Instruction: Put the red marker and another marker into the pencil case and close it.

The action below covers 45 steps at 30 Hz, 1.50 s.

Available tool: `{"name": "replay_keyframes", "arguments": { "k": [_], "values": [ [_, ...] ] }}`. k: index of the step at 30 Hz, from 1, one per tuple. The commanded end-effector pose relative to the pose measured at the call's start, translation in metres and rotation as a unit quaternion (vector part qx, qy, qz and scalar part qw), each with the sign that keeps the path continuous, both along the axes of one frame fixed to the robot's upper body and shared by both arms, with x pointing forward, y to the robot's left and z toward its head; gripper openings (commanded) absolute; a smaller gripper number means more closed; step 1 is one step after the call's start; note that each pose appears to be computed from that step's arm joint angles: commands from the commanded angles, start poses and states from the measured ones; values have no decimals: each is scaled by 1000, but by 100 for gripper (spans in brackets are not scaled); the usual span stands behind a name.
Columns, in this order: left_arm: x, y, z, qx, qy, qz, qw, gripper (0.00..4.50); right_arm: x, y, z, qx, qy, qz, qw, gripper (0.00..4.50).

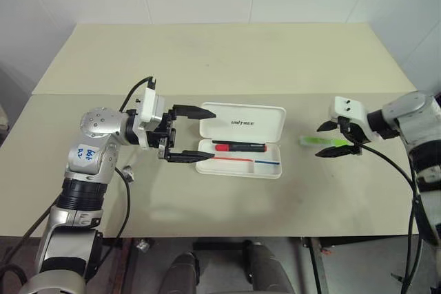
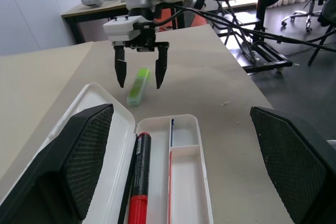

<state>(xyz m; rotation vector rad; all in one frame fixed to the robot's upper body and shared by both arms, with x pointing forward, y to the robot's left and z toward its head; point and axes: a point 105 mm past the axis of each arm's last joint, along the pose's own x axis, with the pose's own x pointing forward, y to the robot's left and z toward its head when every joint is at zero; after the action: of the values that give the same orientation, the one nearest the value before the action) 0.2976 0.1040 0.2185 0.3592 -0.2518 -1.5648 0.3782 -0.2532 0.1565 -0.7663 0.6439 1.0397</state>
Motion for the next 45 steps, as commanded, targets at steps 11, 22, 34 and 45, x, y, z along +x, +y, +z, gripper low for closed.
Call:
{"name": "replay_keyframes", "arguments": {
  "k": [11, 22, 34, 45],
  "values": [
    [-23, -5, 6, 1, -10, -3, 1000, 450, -1, -35, -17, -76, 30, -69, 994, 447],
    [-23, 2, 4, 2, -8, 13, 1000, 450, 0, -15, -18, -40, 42, -31, 998, 131],
    [-22, 2, -5, 1, 13, 6, 1000, 450, -14, -21, 6, -33, 63, -1, 997, 107],
    [-6, 23, -15, 4, 23, 37, 999, 450, -73, 39, 40, 25, 40, 74, 996, 107]
  ]
}}
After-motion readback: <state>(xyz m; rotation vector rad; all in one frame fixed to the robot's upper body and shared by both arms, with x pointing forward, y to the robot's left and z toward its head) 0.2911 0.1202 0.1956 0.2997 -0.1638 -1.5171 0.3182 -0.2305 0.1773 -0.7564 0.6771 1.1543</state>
